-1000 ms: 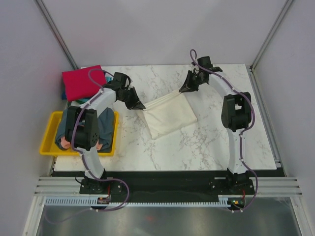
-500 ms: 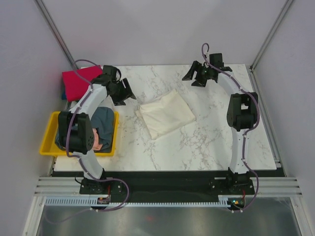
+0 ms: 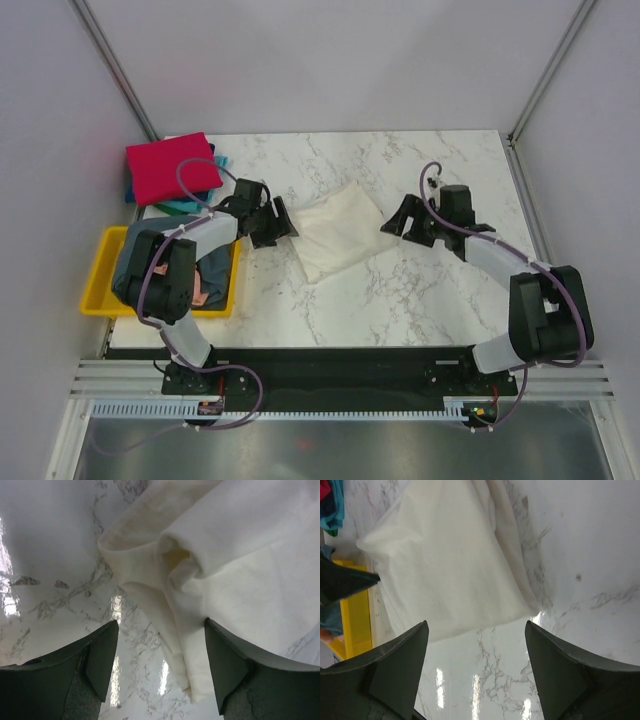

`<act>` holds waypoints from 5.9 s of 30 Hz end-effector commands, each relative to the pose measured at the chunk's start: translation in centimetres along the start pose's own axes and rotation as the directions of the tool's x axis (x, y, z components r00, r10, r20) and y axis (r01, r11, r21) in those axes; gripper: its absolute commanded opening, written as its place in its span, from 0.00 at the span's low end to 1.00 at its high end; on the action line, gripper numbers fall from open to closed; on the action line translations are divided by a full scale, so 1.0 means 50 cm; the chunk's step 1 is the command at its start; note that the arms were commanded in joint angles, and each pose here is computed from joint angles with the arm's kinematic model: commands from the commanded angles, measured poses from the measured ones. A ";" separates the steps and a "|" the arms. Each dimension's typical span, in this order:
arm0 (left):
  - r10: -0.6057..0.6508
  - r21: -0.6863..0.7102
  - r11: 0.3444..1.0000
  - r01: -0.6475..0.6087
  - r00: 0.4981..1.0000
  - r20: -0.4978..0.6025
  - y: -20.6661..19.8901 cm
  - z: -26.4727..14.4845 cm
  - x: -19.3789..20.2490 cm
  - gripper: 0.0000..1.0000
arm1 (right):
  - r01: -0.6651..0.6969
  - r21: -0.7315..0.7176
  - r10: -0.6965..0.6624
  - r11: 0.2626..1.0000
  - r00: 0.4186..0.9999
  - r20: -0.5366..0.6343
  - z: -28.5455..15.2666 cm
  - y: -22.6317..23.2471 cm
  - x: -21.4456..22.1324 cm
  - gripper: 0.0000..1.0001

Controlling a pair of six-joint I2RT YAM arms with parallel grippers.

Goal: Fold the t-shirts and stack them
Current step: Neatly place the folded tshirt to the corner, then reset both grippers

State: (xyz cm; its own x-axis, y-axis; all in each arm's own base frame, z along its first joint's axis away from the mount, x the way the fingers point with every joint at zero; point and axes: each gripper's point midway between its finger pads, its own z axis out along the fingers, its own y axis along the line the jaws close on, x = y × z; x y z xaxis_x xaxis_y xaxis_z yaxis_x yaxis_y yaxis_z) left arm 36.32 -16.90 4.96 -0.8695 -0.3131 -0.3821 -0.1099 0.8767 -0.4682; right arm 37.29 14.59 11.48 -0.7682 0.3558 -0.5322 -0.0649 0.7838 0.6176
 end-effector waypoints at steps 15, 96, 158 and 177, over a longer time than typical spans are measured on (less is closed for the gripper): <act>-0.081 -0.036 0.996 0.086 0.990 0.119 0.019 0.110 -0.071 0.51 | 0.073 -0.205 -0.064 0.976 0.997 0.052 -0.004 0.043 0.146 0.84; 0.411 -0.238 0.911 -0.337 0.685 0.601 0.043 -0.546 -0.644 0.02 | -0.010 -0.207 0.008 0.978 1.000 -0.009 0.012 0.015 0.169 0.82; 0.392 -0.562 0.795 0.228 0.515 0.763 0.369 -0.583 -0.869 0.72 | -0.005 -0.234 0.008 0.972 1.000 0.010 0.009 0.026 0.160 0.81; 0.186 -0.172 0.980 -0.103 0.791 0.583 -0.024 -0.342 -0.462 0.72 | 0.000 -0.231 0.008 0.973 0.999 0.032 0.002 0.025 0.157 0.81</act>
State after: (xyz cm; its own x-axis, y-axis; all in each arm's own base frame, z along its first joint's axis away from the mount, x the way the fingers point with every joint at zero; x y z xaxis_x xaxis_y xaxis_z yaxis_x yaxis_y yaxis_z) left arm 51.92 1.83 25.80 -0.4155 -0.2940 -0.8608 -0.2458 0.9474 -0.2049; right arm 30.75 18.37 6.49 -0.7779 0.3713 -0.5069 -0.1637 0.6590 0.7341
